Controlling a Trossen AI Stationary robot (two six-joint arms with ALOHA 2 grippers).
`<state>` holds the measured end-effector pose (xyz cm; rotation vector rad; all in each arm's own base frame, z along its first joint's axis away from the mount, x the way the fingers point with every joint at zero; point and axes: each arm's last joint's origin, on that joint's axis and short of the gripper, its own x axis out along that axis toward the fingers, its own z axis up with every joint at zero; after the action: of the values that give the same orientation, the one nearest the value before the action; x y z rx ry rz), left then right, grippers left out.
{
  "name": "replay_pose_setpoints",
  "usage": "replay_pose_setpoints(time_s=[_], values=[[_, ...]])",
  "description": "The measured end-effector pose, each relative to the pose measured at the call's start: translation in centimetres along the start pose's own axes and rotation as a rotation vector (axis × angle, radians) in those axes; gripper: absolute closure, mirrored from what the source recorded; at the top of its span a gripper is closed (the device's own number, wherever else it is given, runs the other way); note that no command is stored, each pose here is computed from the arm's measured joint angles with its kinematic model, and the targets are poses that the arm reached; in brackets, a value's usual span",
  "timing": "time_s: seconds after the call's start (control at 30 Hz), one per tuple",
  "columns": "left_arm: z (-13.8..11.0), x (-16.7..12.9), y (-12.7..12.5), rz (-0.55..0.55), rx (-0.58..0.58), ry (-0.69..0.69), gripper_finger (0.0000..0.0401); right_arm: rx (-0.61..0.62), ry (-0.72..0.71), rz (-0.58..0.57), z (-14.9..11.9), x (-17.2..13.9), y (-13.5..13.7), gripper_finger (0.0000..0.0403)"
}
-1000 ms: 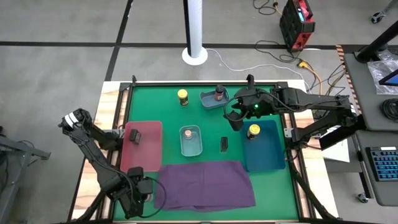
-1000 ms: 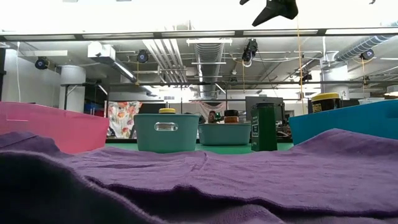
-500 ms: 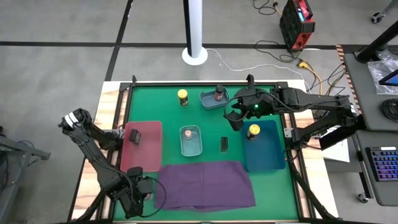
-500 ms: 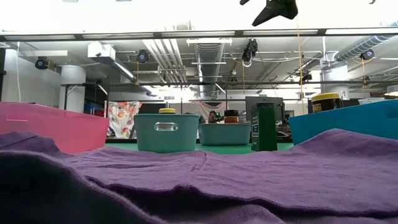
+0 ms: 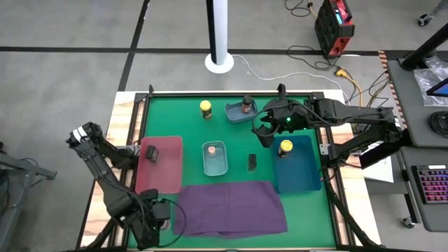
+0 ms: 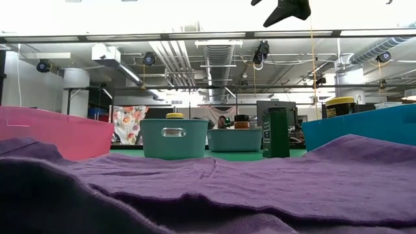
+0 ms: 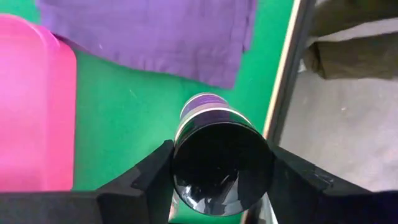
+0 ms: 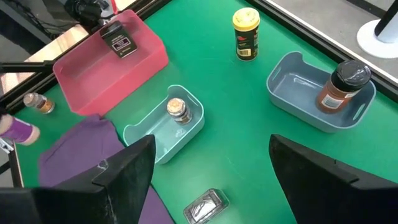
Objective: Sort spices by type
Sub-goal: Put the black seasoning bottle into the gray bin
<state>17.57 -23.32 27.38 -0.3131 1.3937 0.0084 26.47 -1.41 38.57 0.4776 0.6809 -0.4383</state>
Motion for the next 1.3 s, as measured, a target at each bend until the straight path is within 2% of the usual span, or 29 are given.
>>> replay_pose_setpoints(time_s=[0.17, 0.4, 0.63, 0.83, 1.03, 1.17, 1.3], values=[[2.0, -2.7, 0.3, 0.019, -0.054, -0.053, 0.0214, -0.006, 0.006, -0.004, -0.1, 0.0, 0.0, 0.0099], [7.5, -5.8, 3.3, 0.052, -0.137, -0.143, 0.0214, -0.019, 0.036, -0.025, -0.1, -0.5, -0.3, 0.0125], [12.1, -8.3, 7.4, 0.152, -0.148, -0.299, 0.0214, -0.06, 0.03, -0.026, -0.1, -1.2, -0.5, 0.0198], [15.4, -10.6, 11.7, 0.217, -0.245, -0.41, 0.0214, -0.137, 0.018, 0.007, -1.0, -2.7, -0.5, 0.0292], [17.8, -12.9, 14.8, 0.285, -0.356, -0.563, 0.0214, -0.178, -0.011, 0.027, -1.8, -4.4, -1.4, 0.0383], [20.0, -14.1, 16.0, 0.303, -0.367, -0.614, 0.0214, -0.192, -0.049, 0.004, -2.0, -5.3, -1.9, 0.039], [21.8, -15.3, 17.4, 0.353, -0.27, -0.576, 0.0214, -0.194, -0.065, -0.009, -1.8, -5.6, -2.3, 0.039]])
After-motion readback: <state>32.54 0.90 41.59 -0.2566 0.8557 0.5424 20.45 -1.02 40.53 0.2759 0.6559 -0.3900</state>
